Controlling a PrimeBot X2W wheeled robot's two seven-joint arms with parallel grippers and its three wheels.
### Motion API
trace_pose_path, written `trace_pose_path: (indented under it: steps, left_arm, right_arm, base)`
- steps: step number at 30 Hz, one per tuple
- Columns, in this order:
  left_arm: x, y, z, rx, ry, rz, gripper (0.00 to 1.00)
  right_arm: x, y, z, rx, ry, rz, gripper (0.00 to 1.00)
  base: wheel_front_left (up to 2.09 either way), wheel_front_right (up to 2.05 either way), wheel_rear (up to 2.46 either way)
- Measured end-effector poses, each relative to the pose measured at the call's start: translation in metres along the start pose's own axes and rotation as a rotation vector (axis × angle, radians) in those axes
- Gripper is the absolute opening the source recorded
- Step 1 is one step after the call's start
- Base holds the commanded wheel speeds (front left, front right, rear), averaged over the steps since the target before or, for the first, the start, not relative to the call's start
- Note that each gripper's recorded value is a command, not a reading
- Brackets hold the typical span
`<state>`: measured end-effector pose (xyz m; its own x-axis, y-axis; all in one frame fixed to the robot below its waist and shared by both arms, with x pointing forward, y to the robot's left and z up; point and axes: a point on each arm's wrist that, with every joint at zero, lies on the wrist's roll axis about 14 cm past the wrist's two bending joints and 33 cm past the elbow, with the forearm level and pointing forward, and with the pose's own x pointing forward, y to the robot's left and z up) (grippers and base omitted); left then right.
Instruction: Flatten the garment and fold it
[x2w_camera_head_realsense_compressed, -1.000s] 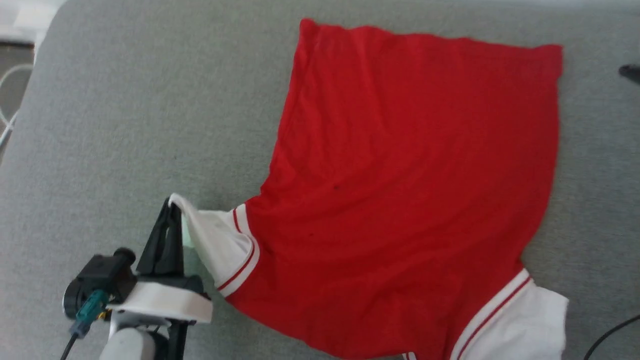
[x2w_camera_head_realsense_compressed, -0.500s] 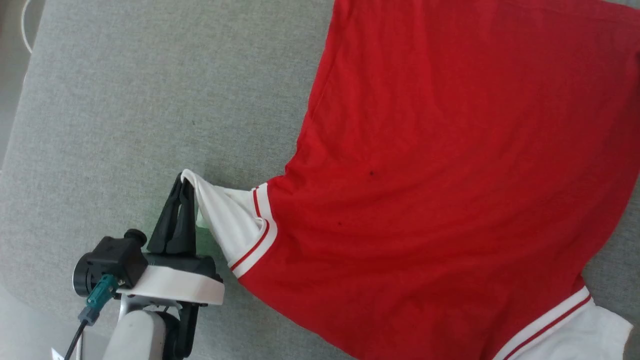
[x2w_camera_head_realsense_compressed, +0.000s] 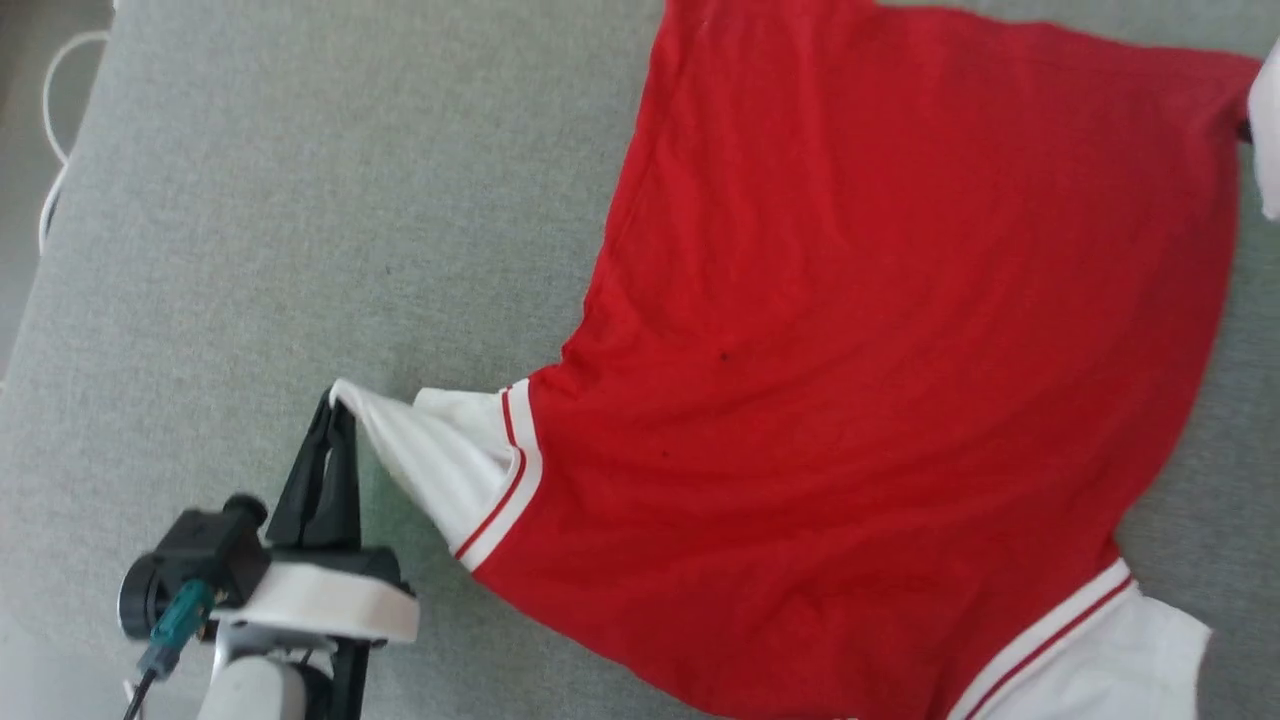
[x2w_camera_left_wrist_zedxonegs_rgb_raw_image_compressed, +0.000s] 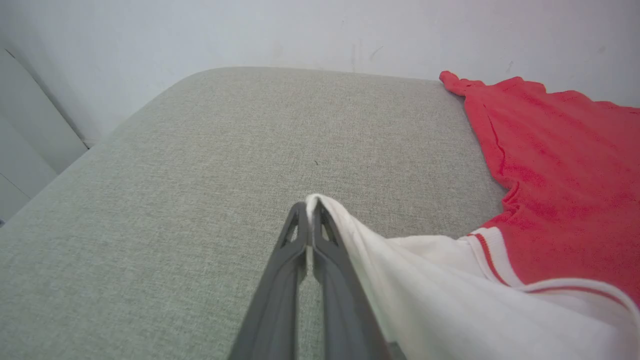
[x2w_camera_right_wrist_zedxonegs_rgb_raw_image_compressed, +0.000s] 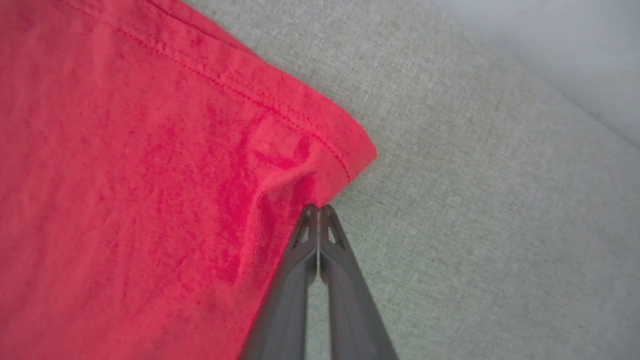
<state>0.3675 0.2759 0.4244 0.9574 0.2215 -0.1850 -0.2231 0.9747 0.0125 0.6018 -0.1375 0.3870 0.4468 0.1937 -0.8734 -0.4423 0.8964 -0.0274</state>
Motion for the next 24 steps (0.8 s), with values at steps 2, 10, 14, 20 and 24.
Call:
trace_pose_path:
  steps: [2,10,14,20,24]
  left_arm:
    - [-0.007,0.002,0.001,-0.003,-0.002,0.005,0.00]
    - [-0.033,0.010,0.008,-0.007,-0.025,0.001,0.00]
    - [-0.038,0.005,0.011,-0.010,-0.036,-0.021,0.00]
    - [-0.042,-0.007,0.017,-0.017,-0.049,-0.067,0.00]
    - [-0.043,-0.016,0.022,-0.017,-0.065,-0.099,0.00]
  right_arm:
    - [-0.016,0.001,0.006,-0.037,-0.039,-0.009,0.00]
    - [-0.103,-0.003,0.006,-0.173,-0.173,-0.031,0.00]
    - [-0.137,-0.005,-0.033,-0.207,-0.146,-0.018,0.00]
    - [-0.176,-0.019,-0.121,-0.187,-0.030,-0.029,0.00]
    - [-0.187,-0.019,-0.201,-0.131,0.112,-0.010,0.00]
  base:
    - [0.00,0.00,0.00]
    - [0.00,0.00,0.00]
    - [0.00,0.00,0.00]
    - [0.00,0.00,0.00]
    - [0.00,0.00,0.00]
